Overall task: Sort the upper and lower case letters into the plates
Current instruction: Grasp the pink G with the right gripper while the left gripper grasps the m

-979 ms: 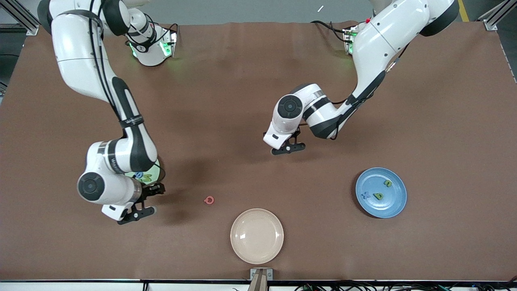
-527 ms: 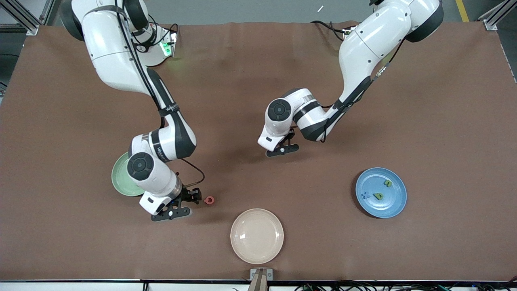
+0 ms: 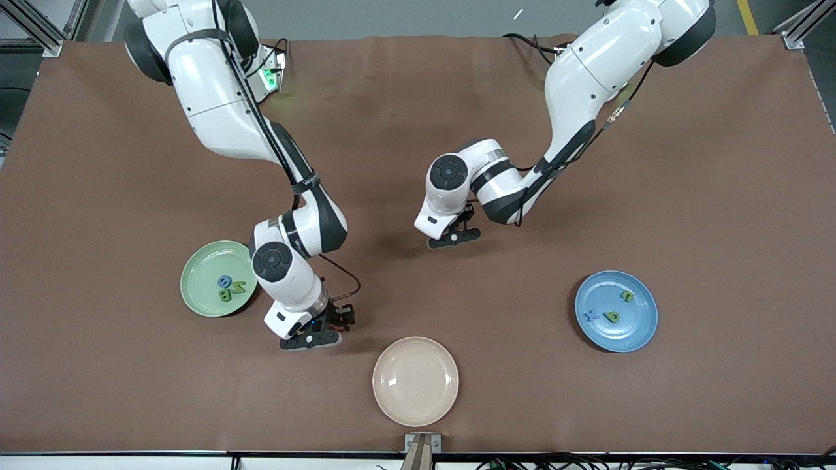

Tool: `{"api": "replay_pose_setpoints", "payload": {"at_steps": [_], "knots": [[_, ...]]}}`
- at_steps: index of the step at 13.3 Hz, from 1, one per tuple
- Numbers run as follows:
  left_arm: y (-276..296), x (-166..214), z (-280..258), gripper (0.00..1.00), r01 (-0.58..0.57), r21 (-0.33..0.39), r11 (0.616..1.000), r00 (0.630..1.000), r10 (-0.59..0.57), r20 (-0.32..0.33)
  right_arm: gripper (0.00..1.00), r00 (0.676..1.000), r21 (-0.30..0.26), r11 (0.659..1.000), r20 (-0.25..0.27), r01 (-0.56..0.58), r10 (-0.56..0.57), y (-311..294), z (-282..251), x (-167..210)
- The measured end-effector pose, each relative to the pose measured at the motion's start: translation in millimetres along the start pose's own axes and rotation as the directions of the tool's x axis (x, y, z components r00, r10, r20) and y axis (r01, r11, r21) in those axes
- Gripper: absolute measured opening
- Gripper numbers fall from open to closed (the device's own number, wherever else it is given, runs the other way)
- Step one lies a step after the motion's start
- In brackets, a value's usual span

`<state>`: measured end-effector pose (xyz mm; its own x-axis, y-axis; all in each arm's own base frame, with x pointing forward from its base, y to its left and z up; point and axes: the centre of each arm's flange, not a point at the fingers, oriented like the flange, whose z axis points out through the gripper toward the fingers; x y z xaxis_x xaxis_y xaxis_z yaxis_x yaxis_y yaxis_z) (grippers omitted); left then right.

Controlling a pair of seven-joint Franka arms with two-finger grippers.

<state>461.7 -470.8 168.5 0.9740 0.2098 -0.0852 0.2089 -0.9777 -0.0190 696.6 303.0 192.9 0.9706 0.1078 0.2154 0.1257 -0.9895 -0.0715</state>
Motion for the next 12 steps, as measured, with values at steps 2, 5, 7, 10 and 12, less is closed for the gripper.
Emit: {"api": "replay_pose_setpoints", "payload": {"at_steps": [2, 5, 7, 10, 12], "knots": [[-1.8, -4.1, 0.3, 0.64, -0.006, 0.001, 1.000, 1.000, 0.006, -0.001, 0.72, 1.000, 0.002, 1.000, 0.001, 0.006, -0.006, -6.7, 0.5, -2.2], [-4.1, -10.5, 0.9, 0.60, -0.002, 0.006, 1.000, 1.000, 0.002, -0.001, 0.72, 1.000, 0.002, 1.000, 0.007, 0.006, -0.006, -12.4, 3.2, -5.4], [-5.5, -14.2, 2.7, 0.57, -0.005, 0.013, 1.000, 1.000, 0.005, -0.003, 0.72, 1.000, -0.001, 1.000, 0.014, 0.001, -0.001, -11.8, 8.5, -7.8], [-8.4, -20.2, 6.9, 0.47, -0.012, 0.028, 1.000, 1.000, 0.012, -0.005, 0.72, 1.000, -0.008, 1.000, 0.021, 0.000, 0.000, -8.6, 14.0, -9.6], [-8.4, -20.5, 7.0, 0.47, -0.014, 0.029, 0.999, 1.000, 0.014, -0.007, 0.72, 1.000, -0.010, 1.000, 0.023, -0.001, 0.001, -7.4, 15.7, -10.3]]}}
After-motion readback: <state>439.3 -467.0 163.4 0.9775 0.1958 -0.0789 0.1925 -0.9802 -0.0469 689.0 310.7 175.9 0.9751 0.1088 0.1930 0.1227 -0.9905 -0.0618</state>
